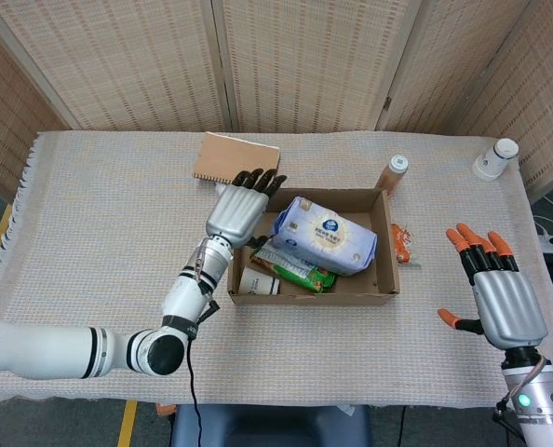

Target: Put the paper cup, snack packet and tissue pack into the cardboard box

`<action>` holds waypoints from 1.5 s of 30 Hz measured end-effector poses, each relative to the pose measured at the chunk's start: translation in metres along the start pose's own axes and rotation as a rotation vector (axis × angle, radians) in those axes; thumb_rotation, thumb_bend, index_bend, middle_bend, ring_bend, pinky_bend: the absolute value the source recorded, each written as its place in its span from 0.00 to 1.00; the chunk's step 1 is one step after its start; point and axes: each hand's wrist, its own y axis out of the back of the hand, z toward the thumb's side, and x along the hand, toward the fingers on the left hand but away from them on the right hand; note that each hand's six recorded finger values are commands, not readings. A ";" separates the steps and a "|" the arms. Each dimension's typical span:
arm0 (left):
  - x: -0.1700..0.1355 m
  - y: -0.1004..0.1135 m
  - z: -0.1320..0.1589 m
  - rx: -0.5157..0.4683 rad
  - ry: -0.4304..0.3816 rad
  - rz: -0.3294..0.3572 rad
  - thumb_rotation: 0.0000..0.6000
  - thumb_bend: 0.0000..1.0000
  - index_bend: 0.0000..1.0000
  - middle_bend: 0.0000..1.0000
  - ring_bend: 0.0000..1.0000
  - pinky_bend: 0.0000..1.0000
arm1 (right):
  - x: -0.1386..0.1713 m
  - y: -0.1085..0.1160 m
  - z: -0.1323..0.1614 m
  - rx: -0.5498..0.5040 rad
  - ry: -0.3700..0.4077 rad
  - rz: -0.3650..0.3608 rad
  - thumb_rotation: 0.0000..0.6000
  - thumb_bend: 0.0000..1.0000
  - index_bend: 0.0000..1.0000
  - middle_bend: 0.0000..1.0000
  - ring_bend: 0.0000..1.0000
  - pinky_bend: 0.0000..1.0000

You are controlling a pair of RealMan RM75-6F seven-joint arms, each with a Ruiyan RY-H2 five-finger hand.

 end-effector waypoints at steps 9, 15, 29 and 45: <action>-0.055 0.029 -0.096 0.092 0.179 0.240 1.00 0.36 0.00 0.04 0.00 0.13 | 0.001 -0.004 0.005 0.005 0.013 0.010 1.00 0.07 0.05 0.00 0.00 0.00; -0.126 0.016 -0.158 0.161 0.285 0.288 1.00 0.32 0.02 0.10 0.00 0.13 | 0.001 -0.006 0.006 0.008 0.014 0.014 1.00 0.07 0.05 0.00 0.00 0.00; -0.244 -0.045 -0.228 0.229 0.359 0.268 1.00 0.29 0.03 0.09 0.00 0.12 | 0.001 -0.012 0.012 0.011 0.032 0.035 1.00 0.07 0.05 0.00 0.00 0.00; -0.289 -0.061 -0.261 0.184 0.355 0.159 1.00 0.28 0.03 0.10 0.00 0.15 | 0.003 -0.016 0.013 0.024 0.033 0.040 1.00 0.07 0.03 0.00 0.00 0.00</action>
